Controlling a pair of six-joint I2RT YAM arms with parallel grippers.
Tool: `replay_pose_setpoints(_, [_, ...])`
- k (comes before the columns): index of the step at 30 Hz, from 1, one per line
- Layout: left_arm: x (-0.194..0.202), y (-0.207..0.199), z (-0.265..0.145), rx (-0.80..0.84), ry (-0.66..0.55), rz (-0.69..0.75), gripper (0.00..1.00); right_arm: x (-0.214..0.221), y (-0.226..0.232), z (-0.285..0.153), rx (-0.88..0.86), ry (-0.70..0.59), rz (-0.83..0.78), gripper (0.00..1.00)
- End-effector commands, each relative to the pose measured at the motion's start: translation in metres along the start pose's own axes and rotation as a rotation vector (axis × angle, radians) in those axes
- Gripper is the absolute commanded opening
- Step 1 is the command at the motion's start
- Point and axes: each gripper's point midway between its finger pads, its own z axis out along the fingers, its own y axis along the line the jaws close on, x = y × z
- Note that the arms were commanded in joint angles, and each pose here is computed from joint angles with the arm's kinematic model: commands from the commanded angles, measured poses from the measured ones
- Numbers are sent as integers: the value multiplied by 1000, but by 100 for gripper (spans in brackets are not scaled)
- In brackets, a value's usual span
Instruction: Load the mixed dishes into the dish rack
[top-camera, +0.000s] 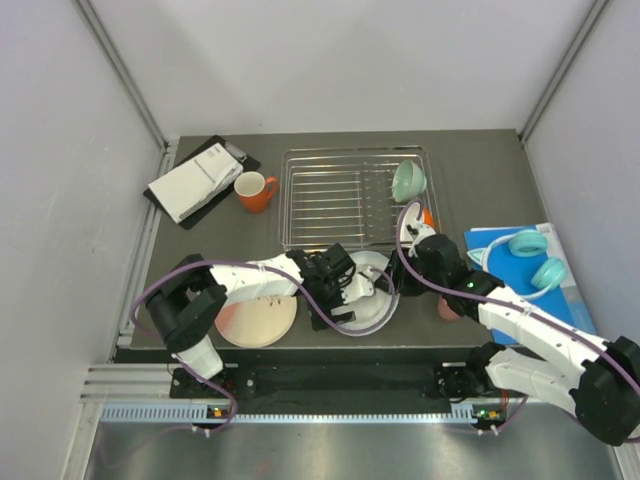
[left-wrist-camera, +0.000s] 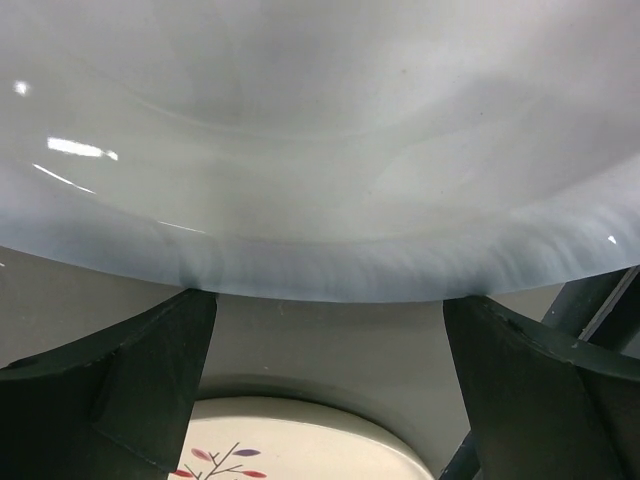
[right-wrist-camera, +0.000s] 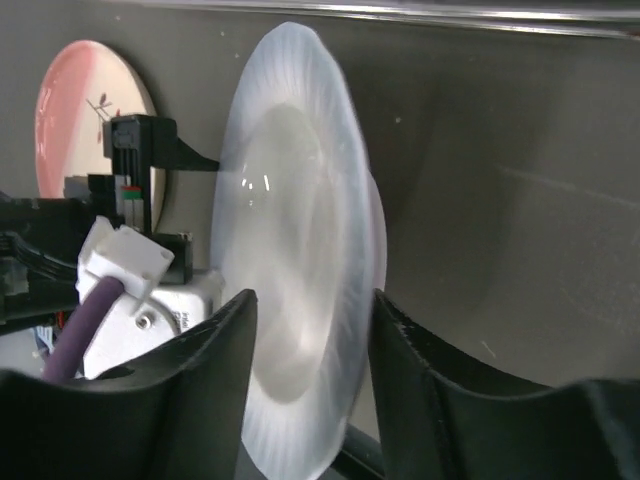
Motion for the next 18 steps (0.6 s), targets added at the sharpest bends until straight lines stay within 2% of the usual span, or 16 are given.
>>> replay_pose_setpoints(1, [-76,8,-8,-26,-248,25,99,9,46,1,-231,68,-9,42])
replay_pose_setpoints(4, [-81,9,-12,-28,-260,14,99,12,45,4,-236,80,-6,28])
replay_pose_setpoints(6, [-81,9,-14,-30,-259,10,99,12,43,5,-230,82,-5,7])
replay_pose_setpoints(7, [-83,10,-17,-38,-262,10,99,13,41,7,-222,85,-5,0])
replay_pose_setpoints(12, [-83,14,-33,-60,-238,-9,99,14,35,7,-189,81,-22,0])
replay_pose_setpoints(15, [-87,16,-59,-70,-222,-24,99,9,29,3,-155,56,-49,0])
replay_pose_setpoints(18, [-109,25,-103,-106,-281,-38,99,-1,27,-5,-119,26,-100,0])
